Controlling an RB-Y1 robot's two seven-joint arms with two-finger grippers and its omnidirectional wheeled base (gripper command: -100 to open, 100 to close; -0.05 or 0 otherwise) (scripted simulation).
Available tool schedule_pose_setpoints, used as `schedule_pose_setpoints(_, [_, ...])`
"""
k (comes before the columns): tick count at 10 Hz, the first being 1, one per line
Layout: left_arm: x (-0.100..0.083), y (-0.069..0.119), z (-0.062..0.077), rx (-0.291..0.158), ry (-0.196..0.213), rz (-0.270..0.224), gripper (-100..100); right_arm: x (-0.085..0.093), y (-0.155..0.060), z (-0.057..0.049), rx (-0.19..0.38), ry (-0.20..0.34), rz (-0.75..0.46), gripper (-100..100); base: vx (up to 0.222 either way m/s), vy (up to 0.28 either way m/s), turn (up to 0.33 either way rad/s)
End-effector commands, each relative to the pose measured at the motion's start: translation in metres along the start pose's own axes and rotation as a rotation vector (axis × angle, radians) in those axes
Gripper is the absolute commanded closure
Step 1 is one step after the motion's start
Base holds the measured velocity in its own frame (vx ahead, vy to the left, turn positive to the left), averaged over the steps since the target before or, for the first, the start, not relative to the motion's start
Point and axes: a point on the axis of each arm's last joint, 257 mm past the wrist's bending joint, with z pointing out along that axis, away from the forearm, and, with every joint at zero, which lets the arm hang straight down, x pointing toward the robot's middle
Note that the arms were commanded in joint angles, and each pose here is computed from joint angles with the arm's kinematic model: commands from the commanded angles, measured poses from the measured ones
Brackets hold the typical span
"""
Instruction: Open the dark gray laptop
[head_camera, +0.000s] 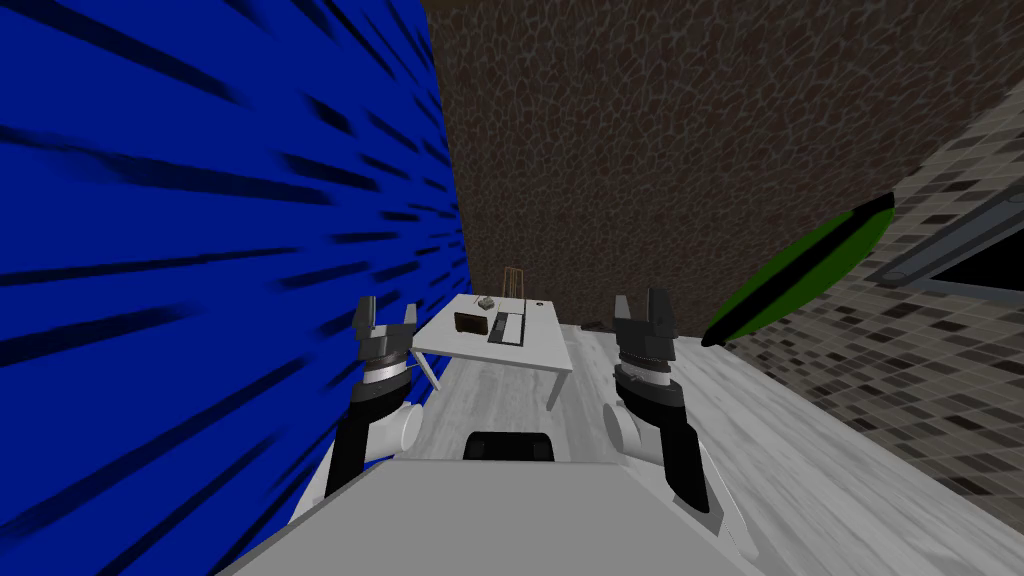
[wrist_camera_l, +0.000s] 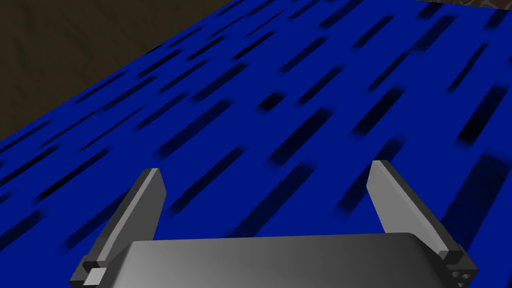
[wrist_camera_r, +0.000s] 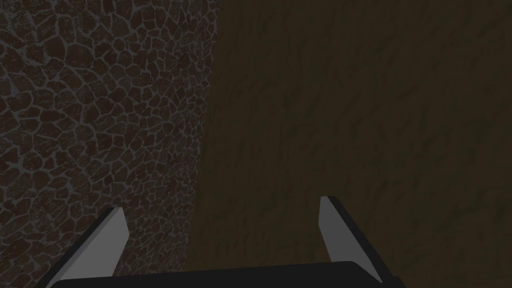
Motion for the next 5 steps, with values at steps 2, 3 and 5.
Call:
schedule_pose_setpoints(2, [0.0000,0.0000,0.0000,0.000,0.000,0.000,0,0.0000,0.0000,0.0000,0.000,0.000,0.000,0,0.000,0.000,0.000])
schedule_pose_setpoints(3, [0.0000,-0.0001,0.0000,0.000,0.000,0.000,0,0.0000,0.0001,0.0000,0.000,0.000,0.000,0,0.000,0.000,0.000])
schedule_pose_setpoints(5, [0.0000,-0.0001,0.0000,0.000,0.000,0.000,0,0.0000,0.0001,0.0000,0.000,0.000,0.000,0,0.000,0.000,0.000])
